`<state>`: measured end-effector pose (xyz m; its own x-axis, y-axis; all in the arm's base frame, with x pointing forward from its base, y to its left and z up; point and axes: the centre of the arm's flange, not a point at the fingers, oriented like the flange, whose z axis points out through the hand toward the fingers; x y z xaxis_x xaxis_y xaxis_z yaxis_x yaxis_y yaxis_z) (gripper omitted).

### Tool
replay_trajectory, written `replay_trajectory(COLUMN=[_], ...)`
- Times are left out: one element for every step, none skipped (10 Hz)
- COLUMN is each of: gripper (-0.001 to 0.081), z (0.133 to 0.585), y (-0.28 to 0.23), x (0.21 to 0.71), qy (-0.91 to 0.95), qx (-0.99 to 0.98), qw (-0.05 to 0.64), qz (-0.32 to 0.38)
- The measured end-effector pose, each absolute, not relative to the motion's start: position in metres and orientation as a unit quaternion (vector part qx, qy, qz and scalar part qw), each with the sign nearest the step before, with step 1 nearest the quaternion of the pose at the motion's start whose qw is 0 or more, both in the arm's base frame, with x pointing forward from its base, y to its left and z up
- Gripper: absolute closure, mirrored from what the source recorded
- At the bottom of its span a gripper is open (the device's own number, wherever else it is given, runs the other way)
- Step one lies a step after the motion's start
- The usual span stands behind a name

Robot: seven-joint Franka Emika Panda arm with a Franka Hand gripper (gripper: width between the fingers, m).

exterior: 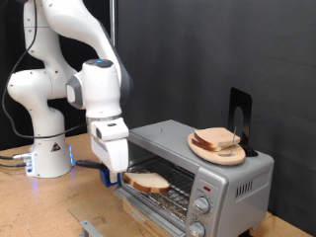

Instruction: Make a piece of toast with the oven

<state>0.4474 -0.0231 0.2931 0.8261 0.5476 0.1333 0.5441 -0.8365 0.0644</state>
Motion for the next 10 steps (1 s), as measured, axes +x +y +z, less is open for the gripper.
replay_trajectory(gripper=[0.0406,0.0406,0.0406,0.0406,0.0406,0.0406,0.0406,0.0406,0.0406,0.0406], z=[0.294,0.294,0.295,0.297,0.298,0.300,0.302,0.304,0.305,0.304], y=[-0.028,-0.031,-0.032,-0.032,-0.031,-0.025,-0.014,-0.001,0.013,0.027], x=[0.444,0.442,0.442,0.442,0.442,0.444,0.447,0.449,0.452,0.453], qy=[0.285,0.283,0.282,0.282,0.279,0.273,0.265,0.259,0.256,0.257], qx=[0.955,0.956,0.956,0.956,0.957,0.958,0.960,0.962,0.962,0.962], qw=[0.011,0.011,0.012,0.013,0.013,0.015,0.019,0.023,0.026,0.027], qz=[0.074,0.076,0.078,0.080,0.082,0.083,0.084,0.085,0.085,0.084])
